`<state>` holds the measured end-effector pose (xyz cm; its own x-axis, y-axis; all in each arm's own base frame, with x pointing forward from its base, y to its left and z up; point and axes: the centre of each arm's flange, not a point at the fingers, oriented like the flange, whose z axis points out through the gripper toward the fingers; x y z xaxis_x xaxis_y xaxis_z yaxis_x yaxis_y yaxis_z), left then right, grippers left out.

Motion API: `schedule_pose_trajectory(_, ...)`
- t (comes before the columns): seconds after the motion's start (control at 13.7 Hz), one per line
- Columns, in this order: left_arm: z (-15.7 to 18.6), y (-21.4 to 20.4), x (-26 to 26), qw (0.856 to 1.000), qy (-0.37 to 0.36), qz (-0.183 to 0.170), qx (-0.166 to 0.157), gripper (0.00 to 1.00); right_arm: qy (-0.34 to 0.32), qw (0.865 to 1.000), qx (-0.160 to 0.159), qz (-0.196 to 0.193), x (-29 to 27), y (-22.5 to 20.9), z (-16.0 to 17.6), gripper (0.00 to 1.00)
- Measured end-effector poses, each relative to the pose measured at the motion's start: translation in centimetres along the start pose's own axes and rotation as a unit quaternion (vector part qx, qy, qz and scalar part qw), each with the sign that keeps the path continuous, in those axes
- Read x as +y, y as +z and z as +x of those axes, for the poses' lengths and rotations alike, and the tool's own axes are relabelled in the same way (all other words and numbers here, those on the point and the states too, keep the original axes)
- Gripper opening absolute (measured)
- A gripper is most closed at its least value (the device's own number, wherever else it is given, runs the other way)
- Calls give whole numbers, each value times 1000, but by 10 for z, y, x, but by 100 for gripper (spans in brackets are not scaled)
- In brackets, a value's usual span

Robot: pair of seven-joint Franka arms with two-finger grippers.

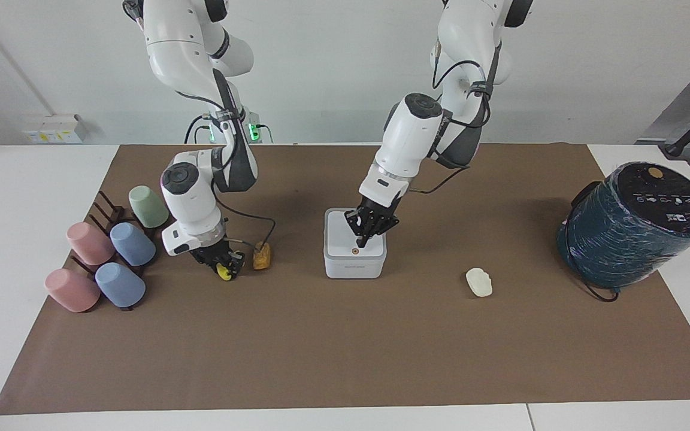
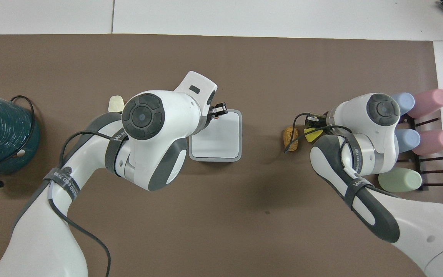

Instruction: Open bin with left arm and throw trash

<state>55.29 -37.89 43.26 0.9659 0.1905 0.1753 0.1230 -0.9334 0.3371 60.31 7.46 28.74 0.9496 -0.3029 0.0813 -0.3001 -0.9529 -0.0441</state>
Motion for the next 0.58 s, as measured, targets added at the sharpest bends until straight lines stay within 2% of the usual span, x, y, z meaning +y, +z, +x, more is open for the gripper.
schedule_pose_trajectory(0.15, -4, 6, 2, 1000, 2, 2, -5, 1, 1, 1000, -8, -3, 0, -4, 3, 13)
schedule_pose_trajectory(0.22, -6, 10, 2, 1000, 3, 4, -8, 1, 1, 1000, -11, -5, -1, -7, 5, 6)
schedule_pose_trajectory(0.58, -11, 23, 3, 1000, 5, 7, -14, 1, 0, 1000, -3, 0, -9, -34, 21, 5)
